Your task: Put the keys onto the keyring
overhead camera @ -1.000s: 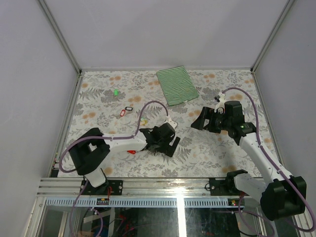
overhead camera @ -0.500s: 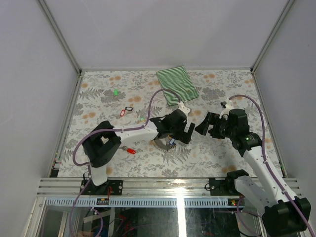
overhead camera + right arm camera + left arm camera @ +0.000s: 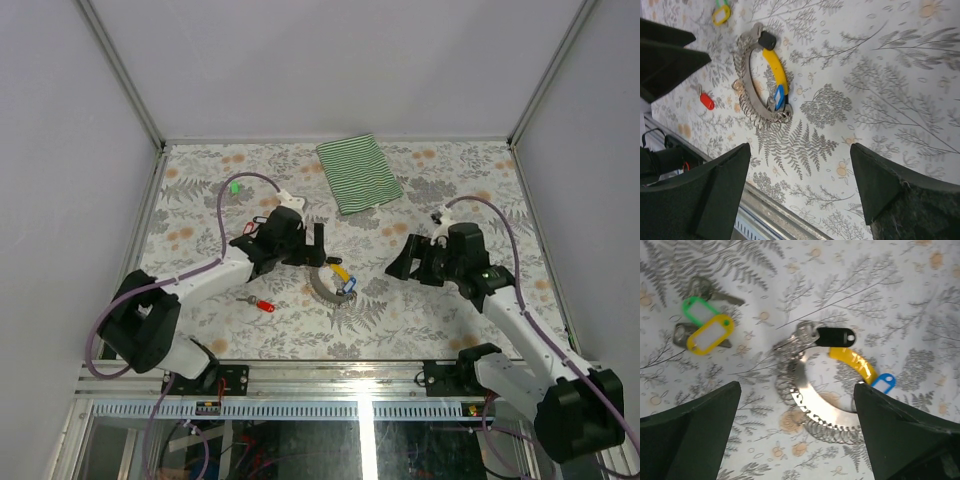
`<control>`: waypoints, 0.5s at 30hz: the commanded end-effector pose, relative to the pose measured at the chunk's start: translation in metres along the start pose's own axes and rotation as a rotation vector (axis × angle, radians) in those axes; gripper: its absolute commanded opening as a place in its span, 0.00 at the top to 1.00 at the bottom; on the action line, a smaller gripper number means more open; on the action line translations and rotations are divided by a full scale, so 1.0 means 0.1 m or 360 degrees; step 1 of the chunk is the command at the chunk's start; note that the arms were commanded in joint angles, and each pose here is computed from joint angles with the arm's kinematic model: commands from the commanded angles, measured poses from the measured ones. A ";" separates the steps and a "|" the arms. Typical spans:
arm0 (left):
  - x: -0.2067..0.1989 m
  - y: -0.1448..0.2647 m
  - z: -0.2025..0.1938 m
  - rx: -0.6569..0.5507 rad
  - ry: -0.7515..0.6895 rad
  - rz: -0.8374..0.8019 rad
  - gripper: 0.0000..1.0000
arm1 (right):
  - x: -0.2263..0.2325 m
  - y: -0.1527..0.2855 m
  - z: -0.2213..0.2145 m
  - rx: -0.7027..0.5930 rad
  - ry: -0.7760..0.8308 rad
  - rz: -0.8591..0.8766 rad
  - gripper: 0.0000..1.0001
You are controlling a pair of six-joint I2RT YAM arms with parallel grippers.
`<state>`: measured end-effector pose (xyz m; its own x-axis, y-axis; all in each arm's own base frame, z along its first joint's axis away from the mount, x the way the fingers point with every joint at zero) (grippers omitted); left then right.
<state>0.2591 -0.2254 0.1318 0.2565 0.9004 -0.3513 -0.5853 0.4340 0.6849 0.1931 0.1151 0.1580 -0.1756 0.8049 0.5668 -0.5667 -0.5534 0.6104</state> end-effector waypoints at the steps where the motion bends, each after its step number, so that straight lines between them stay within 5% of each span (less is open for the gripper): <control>1: 0.09 0.01 0.08 -0.0053 0.0047 -0.0045 0.00 | 0.22 -0.18 0.05 0.0032 0.0083 0.0117 0.14; 15: 0.17 -0.42 0.19 0.0023 0.0000 0.0056 0.11 | 0.44 -0.49 -0.17 0.0186 0.0228 0.0139 0.25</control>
<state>0.2861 -0.2240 0.1059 0.2185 0.9142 -0.3414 -0.5454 0.4045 0.7341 0.1841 0.1740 0.1269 -0.2963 0.7748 0.5584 -0.3793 -0.6320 0.6757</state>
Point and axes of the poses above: each gripper's point midway between its finger pads, its own y axis back along the fingers, its own x axis along the line the jaws close on, z = x × y, the point moved 6 cm from there along y, back along the fingers, and after that the axes turned 3 degrees about y, right-handed, at the moved point
